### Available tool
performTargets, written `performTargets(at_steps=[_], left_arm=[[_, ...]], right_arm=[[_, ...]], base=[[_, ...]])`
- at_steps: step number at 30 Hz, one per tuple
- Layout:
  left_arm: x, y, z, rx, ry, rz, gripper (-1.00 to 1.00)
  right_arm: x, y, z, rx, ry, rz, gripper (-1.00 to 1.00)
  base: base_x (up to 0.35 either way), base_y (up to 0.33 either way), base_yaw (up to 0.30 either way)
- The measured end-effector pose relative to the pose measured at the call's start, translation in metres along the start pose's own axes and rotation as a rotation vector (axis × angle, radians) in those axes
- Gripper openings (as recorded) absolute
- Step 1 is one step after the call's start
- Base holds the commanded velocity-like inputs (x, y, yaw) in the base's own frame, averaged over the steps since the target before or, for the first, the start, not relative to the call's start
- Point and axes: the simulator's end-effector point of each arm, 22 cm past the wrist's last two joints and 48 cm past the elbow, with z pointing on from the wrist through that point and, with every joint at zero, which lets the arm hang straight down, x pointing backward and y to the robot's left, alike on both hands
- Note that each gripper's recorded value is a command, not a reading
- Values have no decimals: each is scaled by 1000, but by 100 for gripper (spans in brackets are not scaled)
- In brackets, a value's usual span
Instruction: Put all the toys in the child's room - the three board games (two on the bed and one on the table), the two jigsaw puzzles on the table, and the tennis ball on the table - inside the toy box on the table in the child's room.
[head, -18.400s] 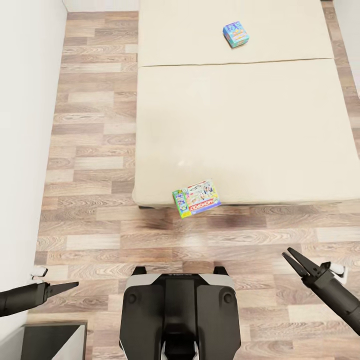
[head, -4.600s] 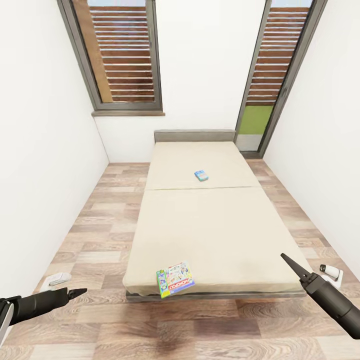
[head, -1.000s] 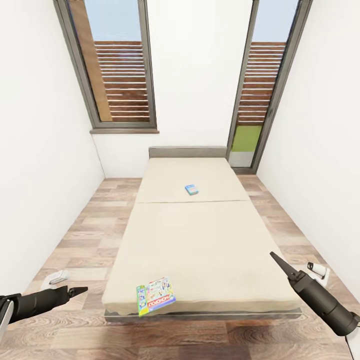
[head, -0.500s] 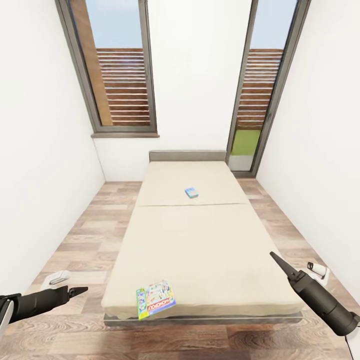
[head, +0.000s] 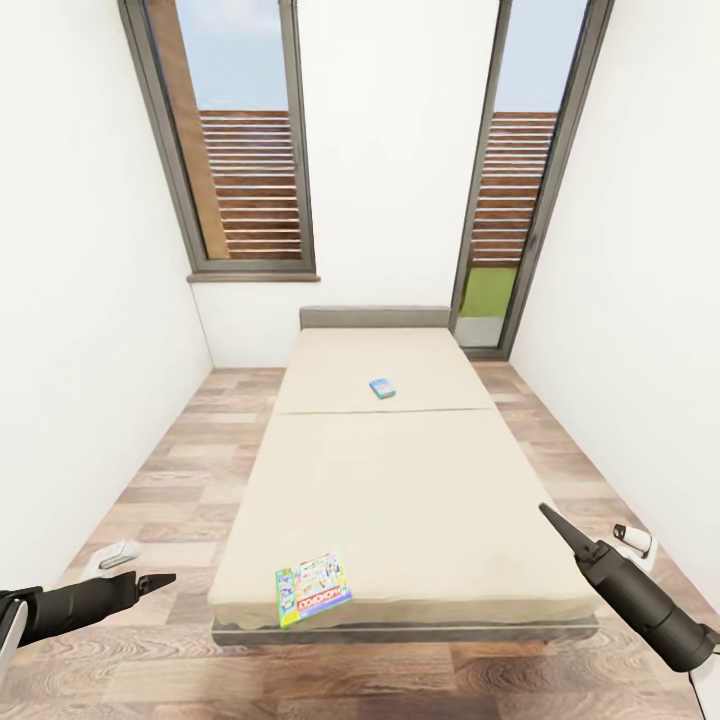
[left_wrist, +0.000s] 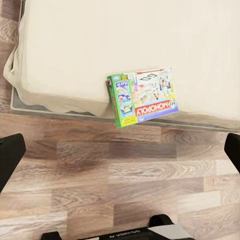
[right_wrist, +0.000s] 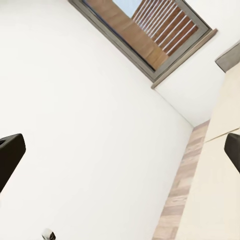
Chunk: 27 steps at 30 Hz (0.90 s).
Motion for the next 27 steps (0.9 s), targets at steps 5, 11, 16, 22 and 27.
performTargets(at_steps=[5,11,16,22,27], left_arm=[[-2,-1,-1,2,-7,3,100],[-3,-1,2,6,-16,6,100],[-4,0,4,9,-22,8,100],[-3,-2,9,16,-28,4,100],[-3,-2,12,20,-28,-2,100]], right_arm=[[-1,2,0,-6,-4,-3,100],[0,1,0,-13,-10,-8,100],[1,0,0,-19,-14,-12,100],[2,-2,-1,-26,-17,-19,100],[4,-4,-2,-31,-20,-25,100]], base=[[-3,0,0],[0,0,0],[0,0,0],[0,0,0],[-3,0,0]])
